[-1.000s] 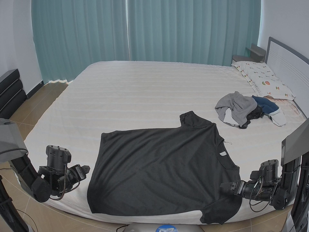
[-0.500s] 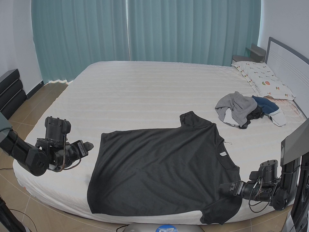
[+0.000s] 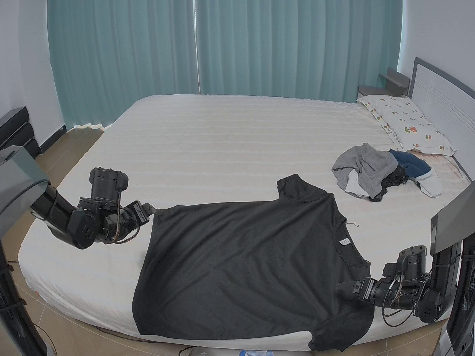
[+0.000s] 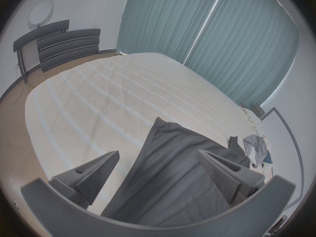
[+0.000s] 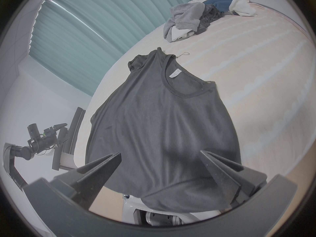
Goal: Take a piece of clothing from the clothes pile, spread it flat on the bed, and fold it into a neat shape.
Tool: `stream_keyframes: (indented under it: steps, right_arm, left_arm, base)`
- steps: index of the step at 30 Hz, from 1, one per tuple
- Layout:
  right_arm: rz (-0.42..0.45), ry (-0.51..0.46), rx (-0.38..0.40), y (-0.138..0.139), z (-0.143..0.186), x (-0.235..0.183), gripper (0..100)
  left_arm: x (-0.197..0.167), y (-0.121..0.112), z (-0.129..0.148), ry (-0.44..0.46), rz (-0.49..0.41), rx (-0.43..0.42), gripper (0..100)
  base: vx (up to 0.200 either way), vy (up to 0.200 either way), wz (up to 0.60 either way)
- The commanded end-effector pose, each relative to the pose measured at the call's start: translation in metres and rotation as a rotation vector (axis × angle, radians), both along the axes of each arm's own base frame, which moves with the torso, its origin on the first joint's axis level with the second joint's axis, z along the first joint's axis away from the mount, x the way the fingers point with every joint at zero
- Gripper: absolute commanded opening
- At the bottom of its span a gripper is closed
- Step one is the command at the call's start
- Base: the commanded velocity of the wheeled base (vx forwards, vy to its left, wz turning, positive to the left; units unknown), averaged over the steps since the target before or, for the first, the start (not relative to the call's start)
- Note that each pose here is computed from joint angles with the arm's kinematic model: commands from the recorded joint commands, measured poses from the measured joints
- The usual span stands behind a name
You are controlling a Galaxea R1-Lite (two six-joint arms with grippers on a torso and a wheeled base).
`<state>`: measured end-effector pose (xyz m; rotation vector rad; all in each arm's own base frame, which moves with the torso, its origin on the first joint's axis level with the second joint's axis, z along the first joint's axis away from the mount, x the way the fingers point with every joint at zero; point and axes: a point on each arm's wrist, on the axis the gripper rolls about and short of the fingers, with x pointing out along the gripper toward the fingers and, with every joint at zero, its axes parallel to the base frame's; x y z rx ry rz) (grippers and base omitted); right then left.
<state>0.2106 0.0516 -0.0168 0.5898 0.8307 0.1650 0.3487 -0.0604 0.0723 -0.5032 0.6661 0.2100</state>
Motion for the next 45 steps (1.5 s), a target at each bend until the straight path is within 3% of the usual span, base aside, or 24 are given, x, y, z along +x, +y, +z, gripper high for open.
stream_keyframes:
  steps: [1,11,20,26,36,45]
  right_arm:
    - [0.0,0.021,-0.004,-0.001,-0.001,-0.004,100]
    - [0.023,0.027,-0.004,0.004,-0.002,-0.006,100]
    - [0.023,0.027,-0.002,0.005,-0.001,-0.006,100]
    - [0.009,0.031,0.013,0.005,-0.001,-0.006,100]
    - [0.015,0.028,0.015,0.006,-0.001,-0.006,100]
    - [0.024,0.027,0.016,0.008,-0.001,-0.006,100]
  left_arm:
    - [0.022,0.0,-0.028,0.073,0.004,0.008,100]
    - [0.069,0.003,-0.034,0.084,-0.011,-0.037,100]
    - [0.112,0.006,-0.064,0.089,0.005,-0.039,100]
    - [0.125,0.003,-0.073,0.086,-0.032,-0.082,100]
    - [0.137,-0.01,-0.09,0.072,-0.02,-0.104,100]
    - [0.143,-0.005,-0.084,0.047,-0.005,-0.112,100]
  base:
    - [0.0,0.0,0.0]
    - [0.0,0.0,0.0]
    - [0.0,0.0,0.0]
    - [0.0,0.0,0.0]
    - [0.0,0.0,0.0]
    - [0.0,0.0,0.0]
